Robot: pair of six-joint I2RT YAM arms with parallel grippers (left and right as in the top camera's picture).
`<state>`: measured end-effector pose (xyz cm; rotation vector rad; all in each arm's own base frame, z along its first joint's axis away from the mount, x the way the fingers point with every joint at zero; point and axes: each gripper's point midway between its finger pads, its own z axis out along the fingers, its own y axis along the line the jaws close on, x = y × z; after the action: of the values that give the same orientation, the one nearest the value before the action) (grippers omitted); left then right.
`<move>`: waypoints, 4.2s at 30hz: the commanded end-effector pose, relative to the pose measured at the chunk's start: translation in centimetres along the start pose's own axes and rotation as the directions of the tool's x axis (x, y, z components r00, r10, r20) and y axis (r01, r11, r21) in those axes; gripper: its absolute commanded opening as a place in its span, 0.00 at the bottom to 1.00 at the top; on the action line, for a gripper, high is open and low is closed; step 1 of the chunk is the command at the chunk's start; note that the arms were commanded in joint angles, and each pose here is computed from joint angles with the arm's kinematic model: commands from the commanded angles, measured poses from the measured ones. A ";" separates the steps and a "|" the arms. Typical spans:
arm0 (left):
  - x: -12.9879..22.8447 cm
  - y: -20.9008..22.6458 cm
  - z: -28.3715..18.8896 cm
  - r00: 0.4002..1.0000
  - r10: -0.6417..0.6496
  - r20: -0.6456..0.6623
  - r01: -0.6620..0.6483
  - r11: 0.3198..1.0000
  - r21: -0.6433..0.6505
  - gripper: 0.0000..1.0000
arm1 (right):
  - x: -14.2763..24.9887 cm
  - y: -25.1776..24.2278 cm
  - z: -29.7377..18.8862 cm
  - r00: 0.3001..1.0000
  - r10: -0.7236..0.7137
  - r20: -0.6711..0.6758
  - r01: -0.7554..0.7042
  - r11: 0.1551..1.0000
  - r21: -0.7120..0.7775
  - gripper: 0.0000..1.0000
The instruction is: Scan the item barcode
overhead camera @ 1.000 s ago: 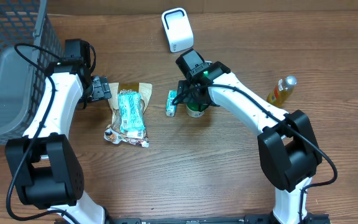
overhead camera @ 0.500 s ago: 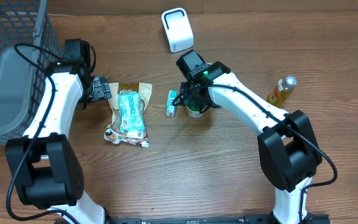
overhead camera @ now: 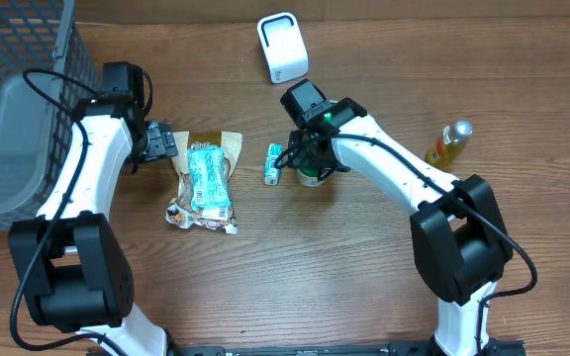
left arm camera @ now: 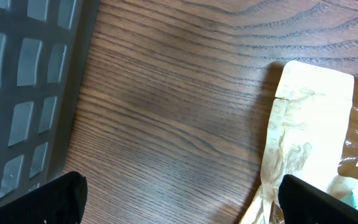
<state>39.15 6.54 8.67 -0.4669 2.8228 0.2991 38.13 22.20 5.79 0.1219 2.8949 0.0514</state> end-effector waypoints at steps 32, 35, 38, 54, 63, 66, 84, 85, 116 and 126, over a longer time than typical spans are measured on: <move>-0.3 0.1 -0.2 1.000 0.006 0.012 -0.005 1.000 -0.010 1.00 | -0.6 -0.1 -0.6 1.000 0.001 0.010 -0.001 1.000 0.004 0.76; -0.3 0.1 -0.2 1.000 0.006 0.012 -0.005 1.000 -0.010 0.99 | -0.6 -0.1 -0.6 1.000 0.001 0.011 -0.001 1.000 0.004 0.74; -0.3 0.1 -0.2 1.000 0.006 0.012 -0.005 1.000 -0.010 0.99 | -0.6 -0.1 -0.6 1.000 0.001 0.010 -0.001 1.000 0.004 0.73; -0.3 0.1 -0.2 1.000 0.006 0.012 -0.006 1.000 -0.010 1.00 | 0.7 -1.0 -0.6 0.999 -0.001 -0.044 0.003 0.999 0.043 0.63; -0.3 0.1 -0.2 1.000 0.006 0.012 -0.005 1.000 -0.010 0.99 | 2.5 -0.9 -0.8 0.992 0.000 -0.127 0.003 1.000 0.018 0.62; -0.3 0.1 -0.2 1.000 0.006 0.012 -0.005 1.000 -0.010 0.99 | 2.9 -0.6 -0.8 0.989 0.000 -0.148 0.000 1.000 0.004 0.62; -0.3 0.1 -0.2 1.000 0.006 0.012 -0.005 1.000 -0.010 1.00 | 3.0 -0.7 -0.8 0.988 0.000 -0.154 0.002 1.000 0.008 0.67; -0.3 0.1 -0.2 1.000 0.006 0.012 -0.006 1.000 -0.010 0.99 | 3.0 -0.7 -0.8 0.988 -0.001 -0.154 0.002 1.000 0.008 0.67; -0.3 0.1 -0.2 1.000 0.006 0.012 -0.005 1.000 -0.010 1.00 | 0.6 -1.0 -0.6 0.999 0.002 -0.040 -0.001 0.999 0.040 1.00; -0.3 0.1 -0.2 1.000 0.006 0.012 -0.005 1.000 -0.010 1.00 | 0.0 -0.5 -0.6 1.000 0.005 -0.013 -0.005 1.000 0.021 1.00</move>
<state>39.16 6.54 8.67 -0.4669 2.8225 0.2990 37.37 21.62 5.90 0.1277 2.9352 0.0275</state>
